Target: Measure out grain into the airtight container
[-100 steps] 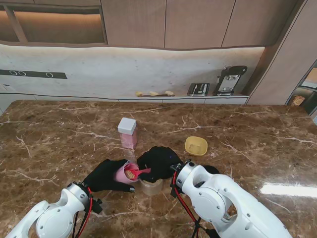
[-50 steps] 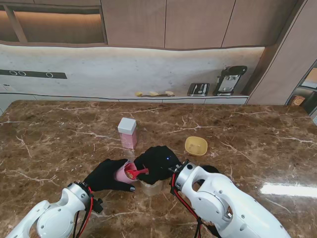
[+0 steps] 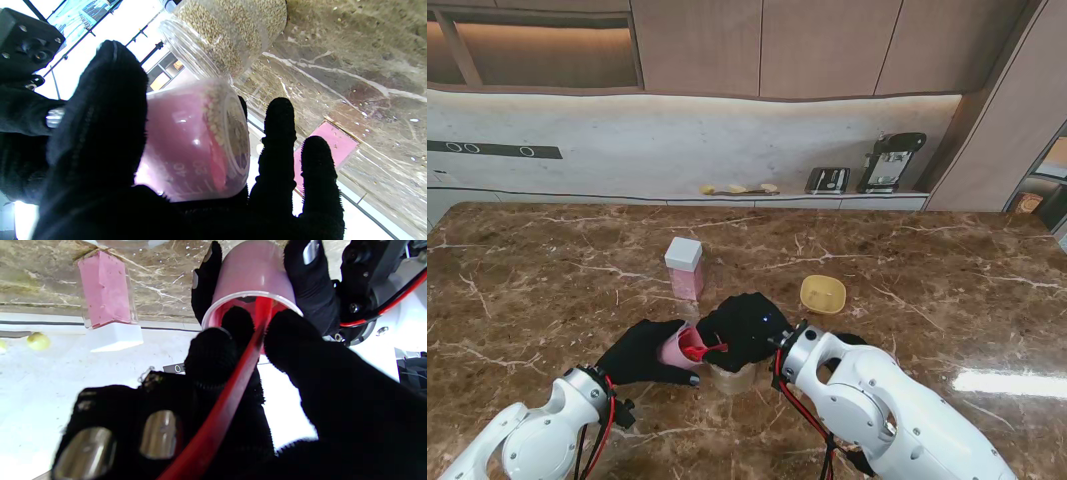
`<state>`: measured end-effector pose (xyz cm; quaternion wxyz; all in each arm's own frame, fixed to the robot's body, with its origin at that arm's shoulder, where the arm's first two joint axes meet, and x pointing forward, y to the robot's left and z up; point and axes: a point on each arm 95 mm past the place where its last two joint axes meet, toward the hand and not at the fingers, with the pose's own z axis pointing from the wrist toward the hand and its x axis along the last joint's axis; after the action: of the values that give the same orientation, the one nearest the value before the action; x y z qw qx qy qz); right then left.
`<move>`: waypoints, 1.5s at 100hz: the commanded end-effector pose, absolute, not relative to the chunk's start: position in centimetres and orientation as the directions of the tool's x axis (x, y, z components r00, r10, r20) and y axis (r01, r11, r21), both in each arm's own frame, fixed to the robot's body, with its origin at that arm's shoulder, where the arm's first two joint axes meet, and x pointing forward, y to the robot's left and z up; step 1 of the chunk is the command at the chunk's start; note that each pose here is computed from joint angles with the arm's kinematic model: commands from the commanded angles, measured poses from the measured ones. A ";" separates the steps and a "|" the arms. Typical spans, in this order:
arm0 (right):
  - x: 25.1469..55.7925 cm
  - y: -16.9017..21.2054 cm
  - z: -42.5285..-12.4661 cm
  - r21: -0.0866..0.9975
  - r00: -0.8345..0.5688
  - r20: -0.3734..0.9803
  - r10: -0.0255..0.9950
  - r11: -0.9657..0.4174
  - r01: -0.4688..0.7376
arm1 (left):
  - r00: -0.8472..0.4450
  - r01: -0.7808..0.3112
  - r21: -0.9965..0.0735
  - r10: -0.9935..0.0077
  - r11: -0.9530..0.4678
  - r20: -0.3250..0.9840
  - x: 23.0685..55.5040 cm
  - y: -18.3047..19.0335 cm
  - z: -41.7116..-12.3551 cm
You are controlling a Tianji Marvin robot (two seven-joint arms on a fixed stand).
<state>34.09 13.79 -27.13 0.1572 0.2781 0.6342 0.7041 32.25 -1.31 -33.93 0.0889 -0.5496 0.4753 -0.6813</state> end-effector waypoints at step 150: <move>34.6 14.5 -28.8 0.959 -0.731 0.283 0.621 -0.163 0.232 | -0.379 -0.403 -0.743 -0.642 -0.534 0.667 32.0 -1.4 -34.4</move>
<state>34.65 14.41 -28.34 0.1491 0.3264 0.6283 0.6903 32.17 -1.35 -34.07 0.0890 -0.5476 0.4742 -0.6837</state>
